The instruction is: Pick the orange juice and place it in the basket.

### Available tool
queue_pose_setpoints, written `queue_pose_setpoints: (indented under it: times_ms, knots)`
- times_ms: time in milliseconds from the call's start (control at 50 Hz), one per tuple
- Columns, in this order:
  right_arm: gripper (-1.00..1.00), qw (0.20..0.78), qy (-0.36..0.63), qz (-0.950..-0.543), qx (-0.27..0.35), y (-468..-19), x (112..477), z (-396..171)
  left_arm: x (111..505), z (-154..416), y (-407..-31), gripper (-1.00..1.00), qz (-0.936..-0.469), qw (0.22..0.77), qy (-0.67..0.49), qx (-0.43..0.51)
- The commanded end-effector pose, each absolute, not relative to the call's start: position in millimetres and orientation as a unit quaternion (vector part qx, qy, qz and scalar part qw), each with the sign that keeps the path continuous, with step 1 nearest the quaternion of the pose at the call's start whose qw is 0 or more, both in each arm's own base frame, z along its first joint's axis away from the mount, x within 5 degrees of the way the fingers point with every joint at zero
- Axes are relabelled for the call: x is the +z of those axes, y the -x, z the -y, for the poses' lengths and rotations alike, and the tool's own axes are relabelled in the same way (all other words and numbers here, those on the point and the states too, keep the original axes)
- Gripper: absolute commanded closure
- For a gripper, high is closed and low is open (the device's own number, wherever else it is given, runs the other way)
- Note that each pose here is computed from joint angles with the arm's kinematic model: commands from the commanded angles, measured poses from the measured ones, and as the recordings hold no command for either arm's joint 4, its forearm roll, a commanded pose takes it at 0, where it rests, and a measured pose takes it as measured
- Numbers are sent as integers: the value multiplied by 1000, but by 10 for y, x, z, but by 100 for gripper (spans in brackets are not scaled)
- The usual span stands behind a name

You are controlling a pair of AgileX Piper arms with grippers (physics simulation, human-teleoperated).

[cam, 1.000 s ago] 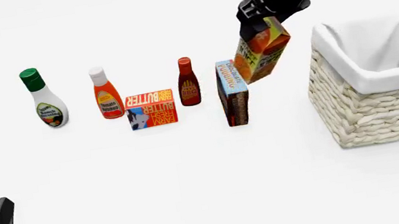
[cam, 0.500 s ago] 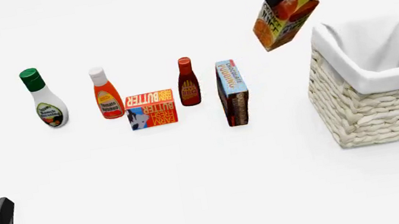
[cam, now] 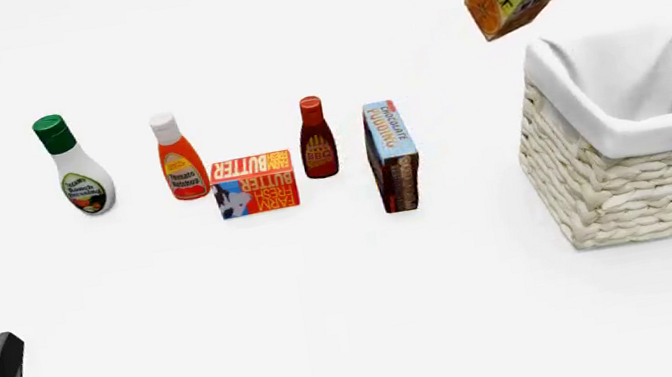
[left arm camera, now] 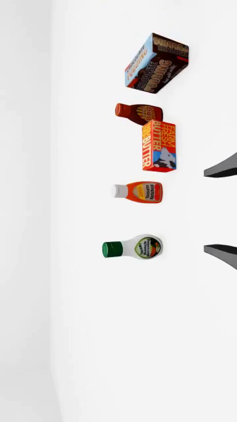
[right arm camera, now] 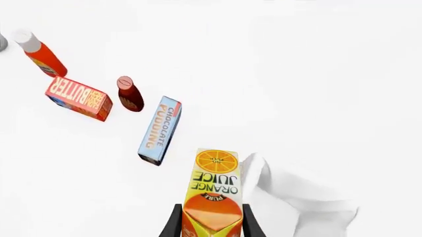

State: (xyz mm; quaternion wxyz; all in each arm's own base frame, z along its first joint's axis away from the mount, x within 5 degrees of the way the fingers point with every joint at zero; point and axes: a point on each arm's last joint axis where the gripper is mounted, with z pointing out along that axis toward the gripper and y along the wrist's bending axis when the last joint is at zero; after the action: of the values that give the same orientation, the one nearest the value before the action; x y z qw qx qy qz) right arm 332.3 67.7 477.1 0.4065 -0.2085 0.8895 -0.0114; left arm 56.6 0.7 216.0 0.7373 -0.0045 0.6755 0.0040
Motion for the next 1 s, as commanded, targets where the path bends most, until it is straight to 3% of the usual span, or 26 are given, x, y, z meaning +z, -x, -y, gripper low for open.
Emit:
queue_pose_setpoints:
  times_ms: [20, 1000]
  knots:
    - [100, 421, 187, -887, -25, -3230, 4884, -483, 2153, -5, -567, -100, -676, 737, 3, 3]
    - [100, 412, 82, -904, -75, -2936, 4908, 263, 2153, -5, -567, -100, -676, 737, 3, 3]
